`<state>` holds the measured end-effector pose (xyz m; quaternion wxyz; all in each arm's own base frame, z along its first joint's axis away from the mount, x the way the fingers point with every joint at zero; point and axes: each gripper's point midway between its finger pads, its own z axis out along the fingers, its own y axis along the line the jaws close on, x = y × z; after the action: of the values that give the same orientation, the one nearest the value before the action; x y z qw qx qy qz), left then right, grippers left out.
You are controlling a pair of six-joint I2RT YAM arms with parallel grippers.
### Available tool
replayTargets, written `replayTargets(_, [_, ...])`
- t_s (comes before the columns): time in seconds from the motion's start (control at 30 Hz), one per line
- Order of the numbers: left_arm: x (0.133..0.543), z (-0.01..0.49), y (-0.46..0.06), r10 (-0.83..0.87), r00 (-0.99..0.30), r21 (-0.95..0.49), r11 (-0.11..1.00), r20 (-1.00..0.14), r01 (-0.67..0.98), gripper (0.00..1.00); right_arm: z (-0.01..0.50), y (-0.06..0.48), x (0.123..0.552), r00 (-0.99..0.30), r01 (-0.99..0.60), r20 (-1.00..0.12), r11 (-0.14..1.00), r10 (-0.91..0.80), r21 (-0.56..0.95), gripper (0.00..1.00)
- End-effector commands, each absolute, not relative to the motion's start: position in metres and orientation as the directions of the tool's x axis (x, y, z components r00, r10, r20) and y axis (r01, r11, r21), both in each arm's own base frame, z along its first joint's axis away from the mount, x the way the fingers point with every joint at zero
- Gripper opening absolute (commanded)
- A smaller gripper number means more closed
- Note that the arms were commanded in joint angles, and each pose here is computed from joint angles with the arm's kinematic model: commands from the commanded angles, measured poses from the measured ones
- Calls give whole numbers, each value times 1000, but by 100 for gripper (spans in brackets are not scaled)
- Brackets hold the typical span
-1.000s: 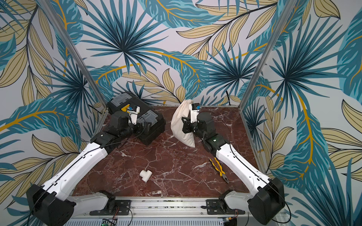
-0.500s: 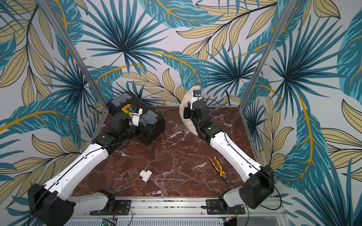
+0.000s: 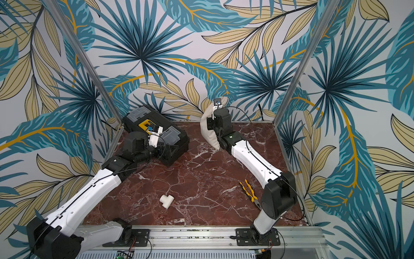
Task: Close the soil bag
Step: Place the soil bag at the center of the board.
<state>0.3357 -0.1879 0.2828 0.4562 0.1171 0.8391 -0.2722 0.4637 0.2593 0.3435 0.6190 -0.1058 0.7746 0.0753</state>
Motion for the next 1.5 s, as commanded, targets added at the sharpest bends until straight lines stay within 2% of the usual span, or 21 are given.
replayTargets(0.0, [334,294,-189,-39,-510,-326,809,-859,489,100,391,258,474,-78,-249,-997,968,13,32,0])
replayTargets(0.33, [336,298,-199,-16,-482,-312,781,-876,542,100,360,252,505,-126,-229,-992,973,10,39,0])
replayTargets(0.93, [341,292,-198,-10,-496,-310,791,-868,527,100,311,236,543,-194,-208,-980,974,48,89,0])
replayTargets(1.47, [339,290,-196,-57,-522,-357,792,-851,495,100,260,244,531,-320,-241,-936,942,148,232,0])
